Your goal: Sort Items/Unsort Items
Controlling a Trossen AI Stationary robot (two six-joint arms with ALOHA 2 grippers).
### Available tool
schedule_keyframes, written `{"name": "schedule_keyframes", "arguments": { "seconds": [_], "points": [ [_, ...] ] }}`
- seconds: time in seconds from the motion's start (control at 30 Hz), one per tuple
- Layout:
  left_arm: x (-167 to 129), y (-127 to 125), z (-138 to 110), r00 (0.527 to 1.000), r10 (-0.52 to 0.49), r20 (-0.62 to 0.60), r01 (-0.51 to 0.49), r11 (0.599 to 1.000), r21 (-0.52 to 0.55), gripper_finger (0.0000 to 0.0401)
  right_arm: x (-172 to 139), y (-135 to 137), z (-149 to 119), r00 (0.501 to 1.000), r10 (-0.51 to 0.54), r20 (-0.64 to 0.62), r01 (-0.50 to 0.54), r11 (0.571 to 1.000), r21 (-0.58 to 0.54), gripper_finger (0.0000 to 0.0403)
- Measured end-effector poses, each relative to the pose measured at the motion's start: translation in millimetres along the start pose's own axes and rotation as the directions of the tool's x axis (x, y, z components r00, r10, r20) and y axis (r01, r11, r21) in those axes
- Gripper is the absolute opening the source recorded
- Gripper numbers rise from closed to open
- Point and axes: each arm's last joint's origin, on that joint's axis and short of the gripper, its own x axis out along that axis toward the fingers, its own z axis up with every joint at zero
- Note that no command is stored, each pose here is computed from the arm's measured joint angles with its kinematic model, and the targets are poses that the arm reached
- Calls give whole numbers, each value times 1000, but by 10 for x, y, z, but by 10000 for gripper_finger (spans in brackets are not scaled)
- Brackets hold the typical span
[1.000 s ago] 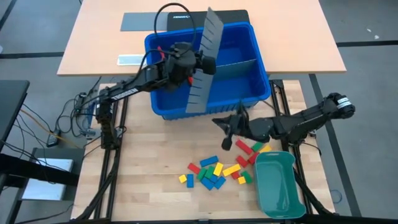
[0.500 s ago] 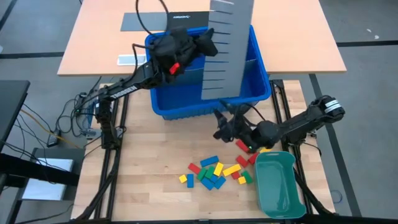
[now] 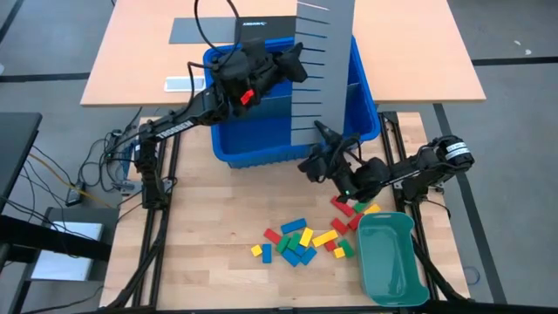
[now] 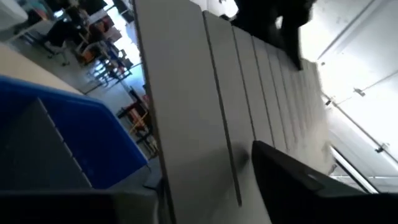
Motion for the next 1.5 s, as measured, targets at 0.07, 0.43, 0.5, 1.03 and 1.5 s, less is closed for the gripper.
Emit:
{"name": "schedule_keyframes", "arguments": {
  "seconds": [0.07, 0.43, 0.5, 1.03, 1.5],
  "points": [
    [1, 5, -5, 1000, 4, -5, -4, 1000, 20, 4, -3, -27, 2, 1000, -12, 8, 12, 1000, 13, 141],
    [-4, 25, -65, 994, -37, -106, 62, 968, 241, 18, -86, -32, 51, 1000, 5, 30, -11, 980, 201, 7],
    [-5, 34, -78, 992, -29, -120, 63, 955, 291, 29, -86, -30, 51, 1000, 7, 29, -14, 964, 266, 6],
    [-227, -53, 242, 990, 10, -142, 77, 801, 594, 68, -132, -56, 76, 999, 9, 32, -26, 795, 606, 1],
    [-817, -28, 857, 990, 99, -97, -4, 724, 690, 68, -24, -56, -8, 999, -13, -44, 41, 672, 740, 0]
  ]
}}
